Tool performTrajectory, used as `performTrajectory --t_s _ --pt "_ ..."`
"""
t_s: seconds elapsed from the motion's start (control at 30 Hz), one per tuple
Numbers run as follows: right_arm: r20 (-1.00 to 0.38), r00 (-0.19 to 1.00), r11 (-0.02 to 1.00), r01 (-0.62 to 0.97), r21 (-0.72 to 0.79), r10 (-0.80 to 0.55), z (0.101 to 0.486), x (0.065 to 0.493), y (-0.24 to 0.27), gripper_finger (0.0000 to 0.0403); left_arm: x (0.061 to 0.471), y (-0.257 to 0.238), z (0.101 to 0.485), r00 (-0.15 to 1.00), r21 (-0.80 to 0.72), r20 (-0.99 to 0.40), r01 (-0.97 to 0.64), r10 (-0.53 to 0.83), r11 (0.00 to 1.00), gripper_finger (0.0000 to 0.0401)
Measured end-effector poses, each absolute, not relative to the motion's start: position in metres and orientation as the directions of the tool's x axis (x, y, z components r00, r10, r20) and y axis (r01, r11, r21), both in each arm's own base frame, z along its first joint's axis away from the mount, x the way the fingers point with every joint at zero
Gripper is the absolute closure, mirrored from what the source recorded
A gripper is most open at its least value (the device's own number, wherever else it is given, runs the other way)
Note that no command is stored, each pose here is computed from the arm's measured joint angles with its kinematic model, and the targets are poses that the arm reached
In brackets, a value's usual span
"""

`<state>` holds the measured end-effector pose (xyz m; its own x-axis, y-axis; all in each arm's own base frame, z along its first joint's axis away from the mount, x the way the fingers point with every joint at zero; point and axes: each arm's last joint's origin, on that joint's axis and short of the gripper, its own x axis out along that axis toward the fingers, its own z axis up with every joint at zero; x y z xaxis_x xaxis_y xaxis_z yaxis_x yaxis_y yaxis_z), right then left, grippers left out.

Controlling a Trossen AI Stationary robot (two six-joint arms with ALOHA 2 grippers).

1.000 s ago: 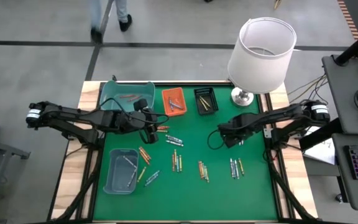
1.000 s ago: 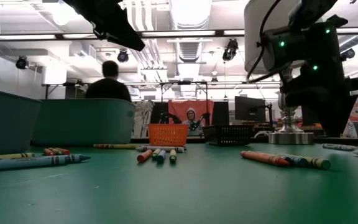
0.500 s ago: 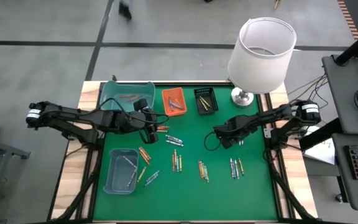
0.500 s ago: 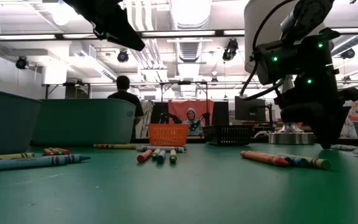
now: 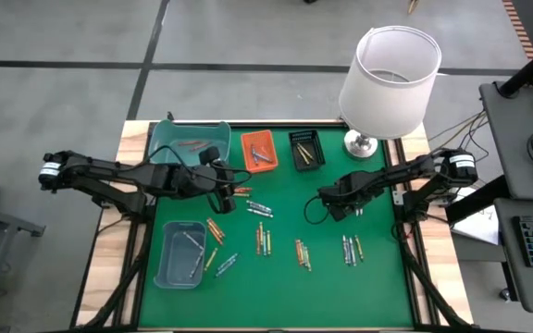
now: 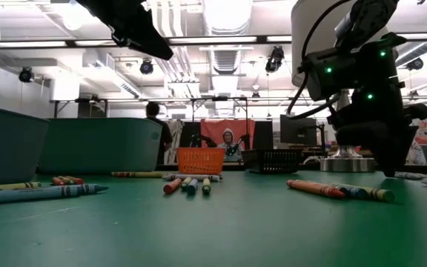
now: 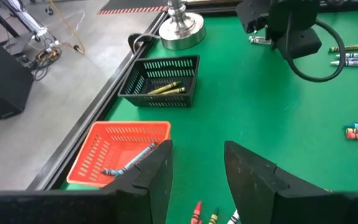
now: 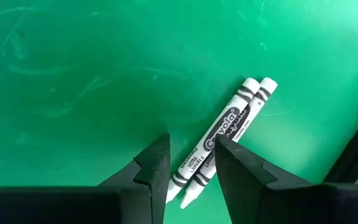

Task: Sort crayons
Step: Put the white crayon into the blue bin

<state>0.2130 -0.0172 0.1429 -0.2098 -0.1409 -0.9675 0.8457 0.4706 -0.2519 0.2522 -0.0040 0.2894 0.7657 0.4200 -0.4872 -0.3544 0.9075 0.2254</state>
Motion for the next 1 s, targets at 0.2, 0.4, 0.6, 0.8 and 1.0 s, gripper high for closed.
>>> performTrajectory --t_s 0.2,0.4,0.6,0.8,1.0 --pt "-0.967 -0.209 0.47 0.845 -0.254 -0.145 0.143 0.213 -0.017 0.0281 0.255 -0.004 0.295 0.796 0.239 -0.438 -0.345 0.418 0.908 0.0274" --pt "-0.966 -0.213 0.459 0.85 -0.258 -0.149 0.139 0.21 -0.017 0.027 0.258 -0.004 0.299 0.817 0.256 -0.399 -0.337 0.417 0.906 0.0274" --pt "-0.962 -0.217 0.444 0.855 -0.27 -0.167 0.138 0.209 -0.018 0.0263 0.258 -0.004 0.299 0.819 0.255 -0.394 -0.338 0.416 0.906 0.0274" --pt "-0.965 -0.2 0.444 0.859 -0.256 -0.17 0.137 0.21 -0.018 0.0268 0.258 -0.004 0.299 0.819 0.255 -0.393 -0.34 0.418 0.905 0.0274" --pt "-0.971 -0.166 0.472 0.851 -0.23 -0.175 0.137 0.214 -0.018 0.0275 0.259 -0.004 0.302 0.833 0.266 -0.364 -0.336 0.417 0.903 0.0274"
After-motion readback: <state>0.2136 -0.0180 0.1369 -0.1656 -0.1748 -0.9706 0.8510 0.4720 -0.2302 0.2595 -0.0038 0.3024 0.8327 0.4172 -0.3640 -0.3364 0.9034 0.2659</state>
